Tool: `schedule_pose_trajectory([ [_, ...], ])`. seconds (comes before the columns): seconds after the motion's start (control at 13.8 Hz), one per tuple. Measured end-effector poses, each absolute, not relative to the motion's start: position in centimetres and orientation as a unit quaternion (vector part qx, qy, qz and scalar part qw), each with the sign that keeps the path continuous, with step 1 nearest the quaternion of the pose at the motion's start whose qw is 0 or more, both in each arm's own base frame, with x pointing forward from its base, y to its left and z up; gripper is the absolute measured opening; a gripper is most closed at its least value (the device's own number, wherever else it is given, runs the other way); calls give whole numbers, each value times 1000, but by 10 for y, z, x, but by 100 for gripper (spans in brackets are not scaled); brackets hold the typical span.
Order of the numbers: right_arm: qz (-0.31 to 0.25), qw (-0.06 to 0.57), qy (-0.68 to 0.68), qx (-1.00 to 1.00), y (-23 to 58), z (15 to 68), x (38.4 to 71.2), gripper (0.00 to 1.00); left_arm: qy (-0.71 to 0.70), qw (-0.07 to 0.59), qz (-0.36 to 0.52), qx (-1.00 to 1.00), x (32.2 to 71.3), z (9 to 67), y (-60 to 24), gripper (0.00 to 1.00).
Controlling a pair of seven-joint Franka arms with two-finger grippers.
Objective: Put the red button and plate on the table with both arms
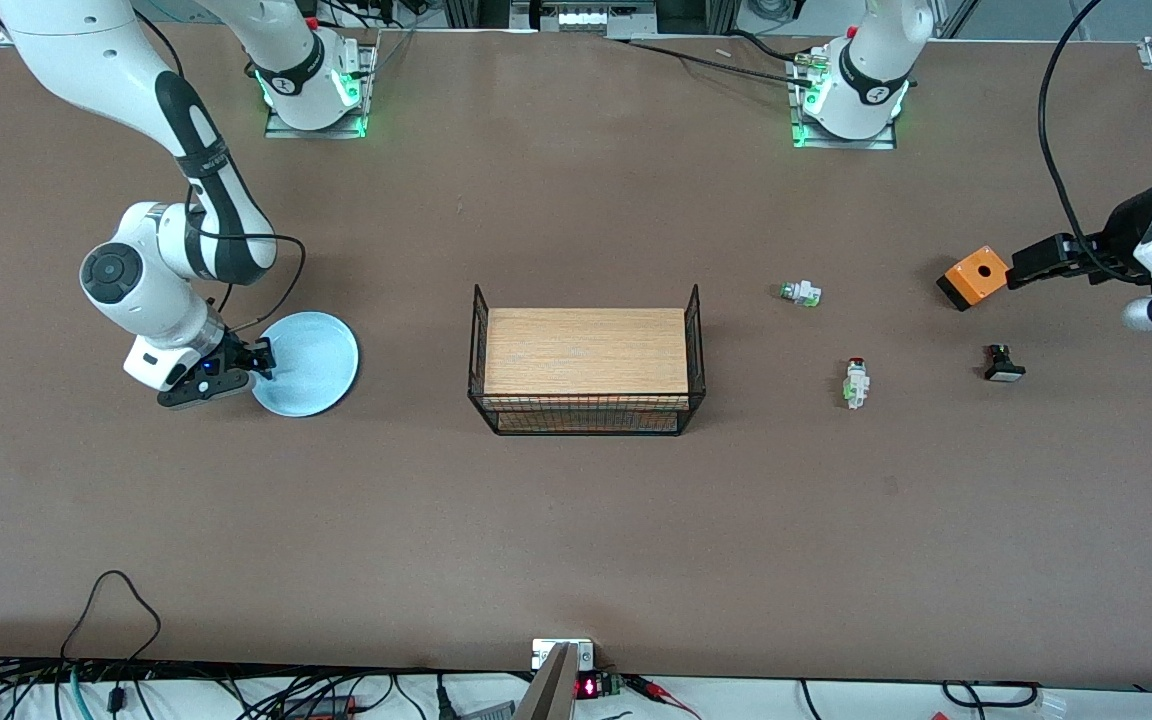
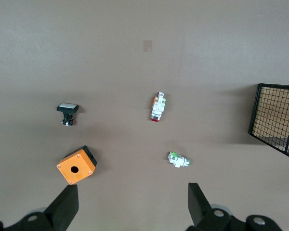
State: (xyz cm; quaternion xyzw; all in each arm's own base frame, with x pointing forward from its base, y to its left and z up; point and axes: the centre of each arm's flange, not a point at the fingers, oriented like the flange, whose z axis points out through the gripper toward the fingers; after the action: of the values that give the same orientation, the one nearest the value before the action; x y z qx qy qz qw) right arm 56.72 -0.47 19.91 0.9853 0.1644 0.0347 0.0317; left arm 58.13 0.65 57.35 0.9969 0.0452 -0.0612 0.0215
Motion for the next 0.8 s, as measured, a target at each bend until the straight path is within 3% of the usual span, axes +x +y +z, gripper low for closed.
schedule_pose_trajectory([
  [0.22, 41, 28, 175, 983, 8, 202, 570, 99, 45, 22, -61, 997, 581, 573, 7, 100],
  [0.58, 46, 24, 187, 981, 23, 206, 571, 100, 45, 22, -61, 997, 581, 573, 6, 100],
  [0.8, 51, 16, 200, 978, 41, 237, 588, 100, 45, 22, -61, 997, 581, 573, 6, 100],
])
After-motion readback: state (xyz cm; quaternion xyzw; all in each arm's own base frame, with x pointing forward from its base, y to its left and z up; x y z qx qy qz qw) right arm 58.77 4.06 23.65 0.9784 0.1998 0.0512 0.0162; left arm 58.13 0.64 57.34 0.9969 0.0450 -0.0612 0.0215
